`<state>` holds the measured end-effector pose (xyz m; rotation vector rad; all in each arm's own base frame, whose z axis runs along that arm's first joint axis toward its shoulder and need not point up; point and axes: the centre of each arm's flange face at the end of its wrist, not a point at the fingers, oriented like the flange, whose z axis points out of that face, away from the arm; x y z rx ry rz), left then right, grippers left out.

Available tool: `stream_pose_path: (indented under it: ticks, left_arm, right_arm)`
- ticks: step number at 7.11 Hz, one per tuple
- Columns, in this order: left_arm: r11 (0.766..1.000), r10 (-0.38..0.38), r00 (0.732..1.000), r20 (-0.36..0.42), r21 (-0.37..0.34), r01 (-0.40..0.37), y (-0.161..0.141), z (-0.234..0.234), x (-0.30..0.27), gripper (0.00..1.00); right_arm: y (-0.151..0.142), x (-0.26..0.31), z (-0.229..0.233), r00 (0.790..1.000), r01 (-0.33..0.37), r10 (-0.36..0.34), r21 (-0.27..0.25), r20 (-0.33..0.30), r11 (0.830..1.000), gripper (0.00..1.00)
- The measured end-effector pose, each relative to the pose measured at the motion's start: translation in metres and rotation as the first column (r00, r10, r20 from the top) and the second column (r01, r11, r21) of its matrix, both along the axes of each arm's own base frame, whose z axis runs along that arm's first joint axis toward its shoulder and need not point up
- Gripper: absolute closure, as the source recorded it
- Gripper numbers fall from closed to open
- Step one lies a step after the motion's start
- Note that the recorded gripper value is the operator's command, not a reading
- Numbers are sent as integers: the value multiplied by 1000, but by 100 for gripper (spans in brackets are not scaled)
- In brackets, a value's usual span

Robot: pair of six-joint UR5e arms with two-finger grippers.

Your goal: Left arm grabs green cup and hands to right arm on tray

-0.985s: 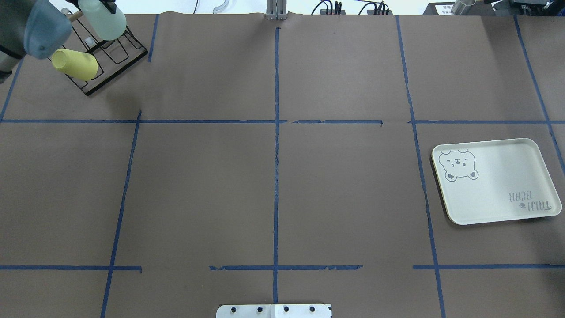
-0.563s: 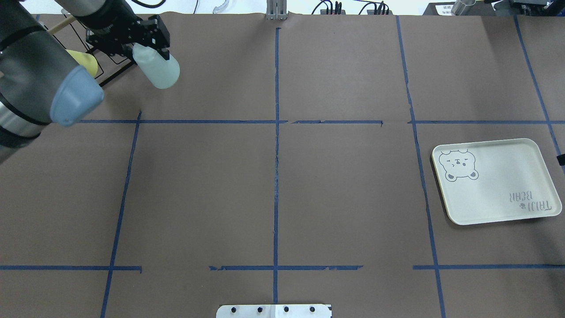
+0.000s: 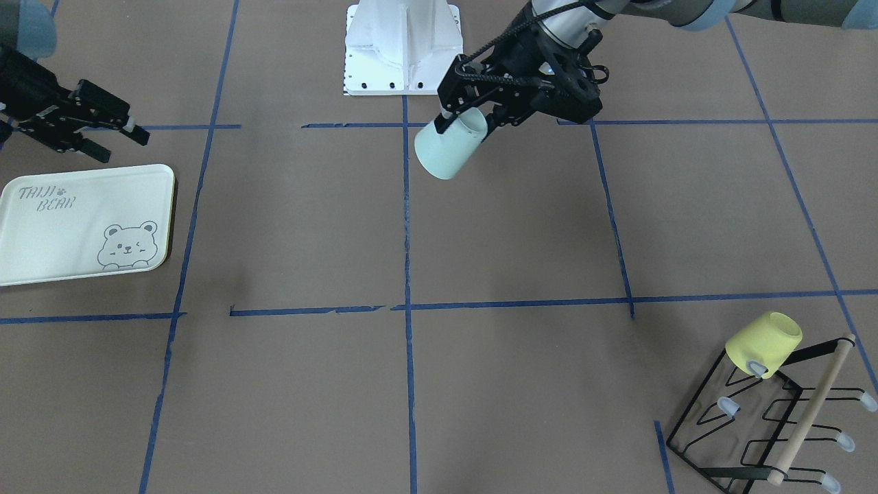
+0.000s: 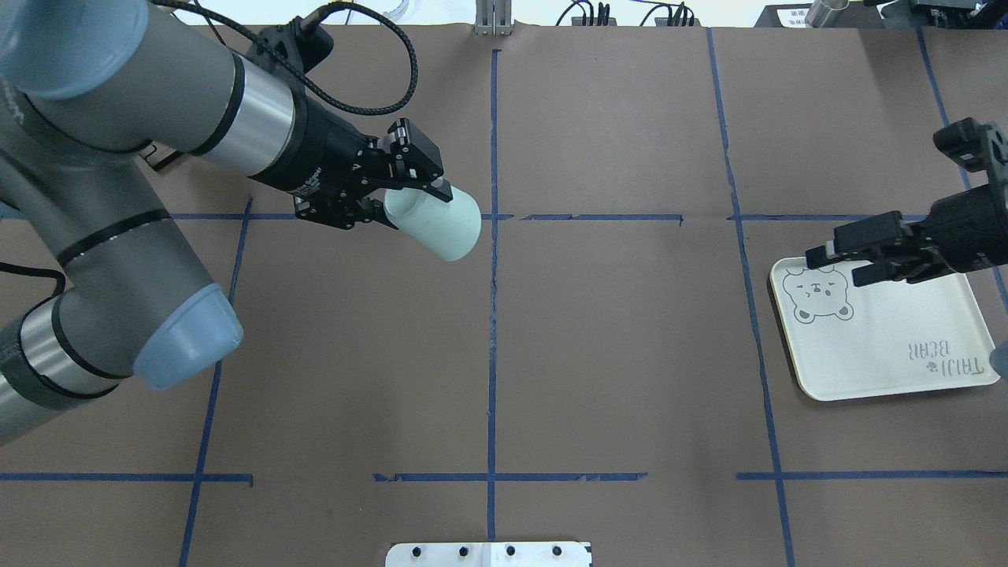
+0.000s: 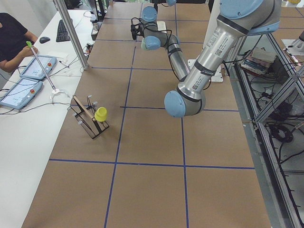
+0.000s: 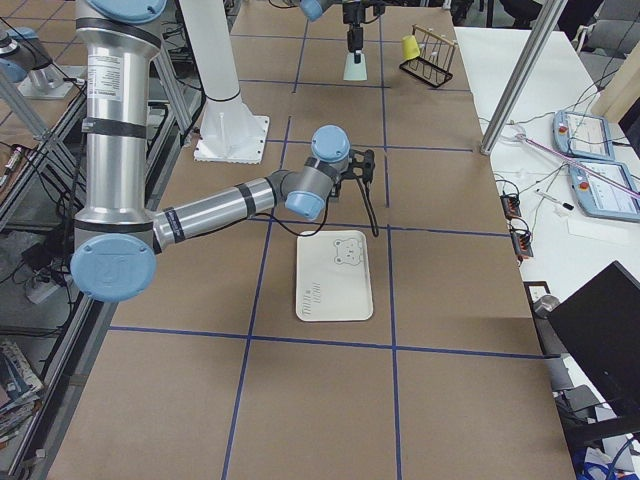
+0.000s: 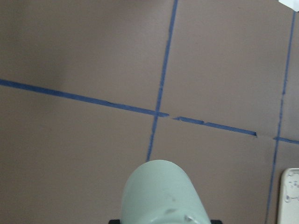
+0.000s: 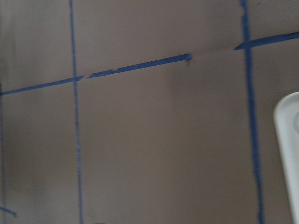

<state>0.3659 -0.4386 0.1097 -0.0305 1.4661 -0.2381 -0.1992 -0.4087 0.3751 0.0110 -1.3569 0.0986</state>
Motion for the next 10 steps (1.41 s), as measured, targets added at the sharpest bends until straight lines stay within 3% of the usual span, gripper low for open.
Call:
stream_pose_path:
  ticks: [1,2,3,4,5,6,8,10]
  left_arm:
    - [1000,-2,991,-137,7,3,3,8,12,97]
    - [1000,1,965,-264,16,3,1,22,21,97]
    - [1000,-7,922,-386,-10,4,1,35,27,97]
    - [996,-28,859,-512,-83,-17,8,45,35,97]
    - [987,-35,779,-626,-143,-70,22,58,49,97]
    - [981,-28,712,-702,-157,-116,37,70,63,97]
    - [976,-5,644,-765,-144,-163,53,76,72,98]
    - [962,23,572,-820,-138,-236,68,80,70,98]
  right_arm:
    - [1,-15,-41,995,2,2,-41,98,999,0]
    - [3,-22,-77,982,11,4,-79,191,997,0]
    - [7,-25,-104,963,27,0,-97,268,995,0]
    - [9,-27,-126,944,34,-1,-97,329,995,0]
    - [10,-30,-146,926,36,4,-98,377,995,0]
    - [13,-33,-164,899,38,11,-104,437,994,0]
    - [34,-51,-178,803,62,11,-102,596,993,0]
    - [43,-69,-174,741,77,-6,-76,671,994,0]
